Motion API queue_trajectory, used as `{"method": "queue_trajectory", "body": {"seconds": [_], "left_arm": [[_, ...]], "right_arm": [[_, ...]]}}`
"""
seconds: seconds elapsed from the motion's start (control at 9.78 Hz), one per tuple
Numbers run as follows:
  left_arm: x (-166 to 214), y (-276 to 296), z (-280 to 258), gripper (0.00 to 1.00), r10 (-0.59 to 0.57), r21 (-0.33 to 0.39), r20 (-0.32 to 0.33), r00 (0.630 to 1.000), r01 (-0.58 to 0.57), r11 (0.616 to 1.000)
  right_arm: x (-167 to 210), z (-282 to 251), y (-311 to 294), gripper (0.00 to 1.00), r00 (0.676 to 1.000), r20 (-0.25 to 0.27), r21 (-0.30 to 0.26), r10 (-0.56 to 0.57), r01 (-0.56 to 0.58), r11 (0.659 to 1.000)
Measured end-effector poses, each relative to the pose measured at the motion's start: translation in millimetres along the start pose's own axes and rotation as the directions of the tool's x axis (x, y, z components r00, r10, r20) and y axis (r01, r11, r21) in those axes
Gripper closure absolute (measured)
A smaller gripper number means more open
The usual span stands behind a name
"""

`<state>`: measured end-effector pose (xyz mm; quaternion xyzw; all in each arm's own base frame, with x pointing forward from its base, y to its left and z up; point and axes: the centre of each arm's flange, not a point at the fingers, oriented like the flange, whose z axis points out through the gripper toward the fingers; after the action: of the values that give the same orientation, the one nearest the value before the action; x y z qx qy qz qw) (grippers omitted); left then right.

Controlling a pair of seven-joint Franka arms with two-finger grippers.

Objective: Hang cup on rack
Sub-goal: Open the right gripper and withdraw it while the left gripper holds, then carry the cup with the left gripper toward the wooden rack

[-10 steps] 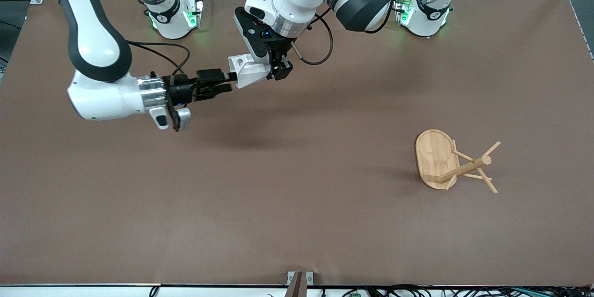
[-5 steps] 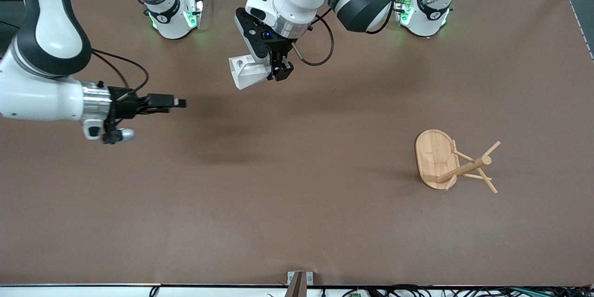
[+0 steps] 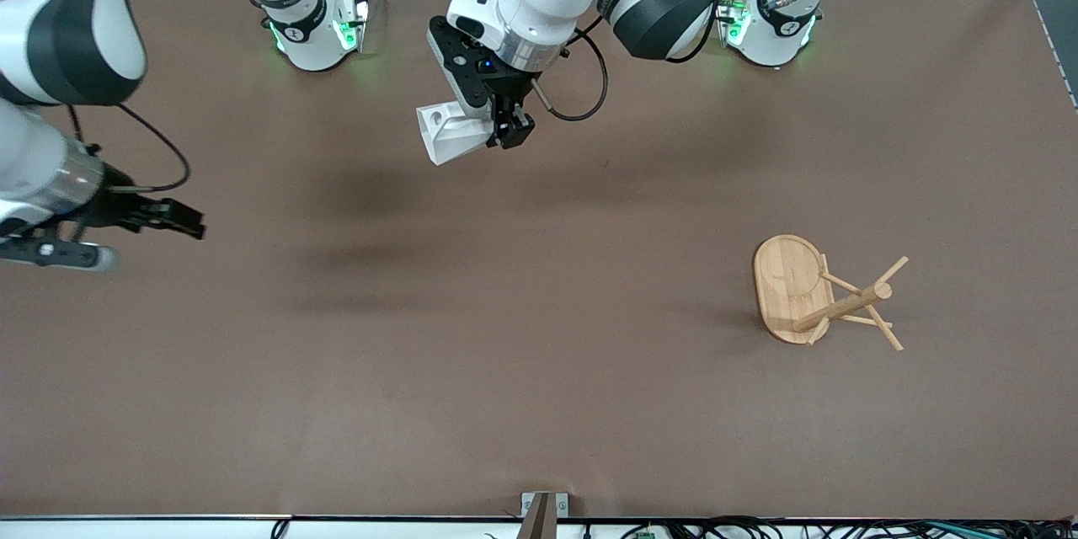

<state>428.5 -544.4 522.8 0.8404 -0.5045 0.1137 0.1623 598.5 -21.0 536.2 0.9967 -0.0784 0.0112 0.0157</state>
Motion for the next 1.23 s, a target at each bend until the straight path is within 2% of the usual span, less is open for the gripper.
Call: {"method": "queue_trajectory", "body": {"seconds": [0.1,0.41,0.61,0.82,1.23], "left_arm": [[0.1,-0.5,-0.3,0.26,0.000,0.001,-0.001,1.000,0.000,1.000],[1.4,-3.2,-5.0,0.26,-0.003,0.006,-0.012,1.000,0.003,1.000],[5.7,-7.2,-11.2,0.26,-0.006,0.018,-0.057,0.998,0.007,1.000],[8.0,-10.4,-14.5,0.26,-0.008,0.027,-0.084,0.996,0.011,1.000],[-1.8,-46.2,-12.5,0.26,-0.057,0.048,-0.089,0.994,0.062,0.997]], "right_arm": [[0.8,-24.8,25.4,0.00,0.999,-0.009,-0.006,0.033,-0.033,0.999],[-21.3,-102.4,58.7,0.00,0.997,0.032,-0.019,0.067,-0.066,0.998],[-45.9,-136.5,63.3,0.00,0.997,0.051,-0.019,0.060,-0.060,0.998],[-54.5,-146.2,60.2,0.00,0.998,0.038,-0.016,0.053,-0.052,0.999],[-51.7,-138.4,58.2,0.00,0.998,0.041,-0.017,0.048,-0.048,0.999]]}}
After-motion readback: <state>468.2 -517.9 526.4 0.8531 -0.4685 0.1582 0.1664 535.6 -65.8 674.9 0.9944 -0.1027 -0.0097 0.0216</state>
